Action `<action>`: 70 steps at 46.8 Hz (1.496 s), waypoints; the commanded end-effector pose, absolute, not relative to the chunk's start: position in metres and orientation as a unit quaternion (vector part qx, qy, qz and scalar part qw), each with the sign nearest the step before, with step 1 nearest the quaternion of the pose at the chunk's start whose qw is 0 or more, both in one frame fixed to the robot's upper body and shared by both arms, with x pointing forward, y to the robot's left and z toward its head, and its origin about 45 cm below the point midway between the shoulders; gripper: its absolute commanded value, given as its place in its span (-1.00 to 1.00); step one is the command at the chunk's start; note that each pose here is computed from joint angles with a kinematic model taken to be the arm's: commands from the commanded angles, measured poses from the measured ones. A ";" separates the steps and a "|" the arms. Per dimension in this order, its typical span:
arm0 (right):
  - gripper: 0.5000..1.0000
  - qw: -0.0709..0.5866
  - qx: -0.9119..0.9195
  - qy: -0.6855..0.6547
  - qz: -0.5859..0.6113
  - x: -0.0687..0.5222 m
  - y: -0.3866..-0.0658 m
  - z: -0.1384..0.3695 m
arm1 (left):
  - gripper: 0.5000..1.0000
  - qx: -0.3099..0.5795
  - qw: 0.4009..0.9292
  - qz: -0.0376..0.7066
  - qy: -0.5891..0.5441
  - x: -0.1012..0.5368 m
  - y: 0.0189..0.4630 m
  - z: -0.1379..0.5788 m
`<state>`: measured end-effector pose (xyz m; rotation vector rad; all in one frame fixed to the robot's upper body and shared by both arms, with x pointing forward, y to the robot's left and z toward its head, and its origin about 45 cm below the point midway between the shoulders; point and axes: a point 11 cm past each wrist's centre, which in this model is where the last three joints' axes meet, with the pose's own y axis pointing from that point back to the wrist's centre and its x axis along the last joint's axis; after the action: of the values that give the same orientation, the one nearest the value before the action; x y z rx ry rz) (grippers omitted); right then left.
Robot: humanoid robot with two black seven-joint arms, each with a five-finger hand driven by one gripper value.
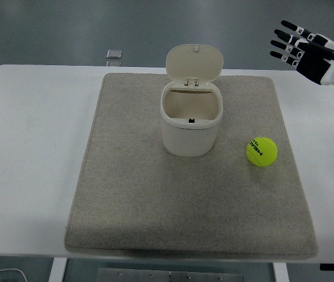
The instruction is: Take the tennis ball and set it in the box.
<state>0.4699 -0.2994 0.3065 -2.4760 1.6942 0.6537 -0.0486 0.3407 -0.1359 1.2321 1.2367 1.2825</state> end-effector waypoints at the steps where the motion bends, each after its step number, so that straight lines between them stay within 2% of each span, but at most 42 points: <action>1: 0.65 0.036 -0.806 0.551 0.213 0.470 -0.299 0.306 | 0.97 0.502 0.468 0.524 0.505 -0.049 0.341 -0.136; 30: 0.65 0.039 -0.810 0.547 0.209 0.471 -0.297 0.311 | 0.97 0.501 0.470 0.522 0.505 -0.048 0.340 -0.136; 45: 0.65 0.062 -0.821 0.533 0.196 0.471 -0.304 0.325 | 0.97 0.502 0.470 0.522 0.505 -0.048 0.340 -0.136; 70: 0.64 -0.002 -0.846 0.526 0.085 0.472 -0.302 0.331 | 0.97 0.502 0.470 0.522 0.505 -0.048 0.340 -0.136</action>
<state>0.4724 -0.3028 0.3311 -2.6550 1.6612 0.2719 -0.0485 0.3396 -0.1360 1.2293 1.2377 1.2787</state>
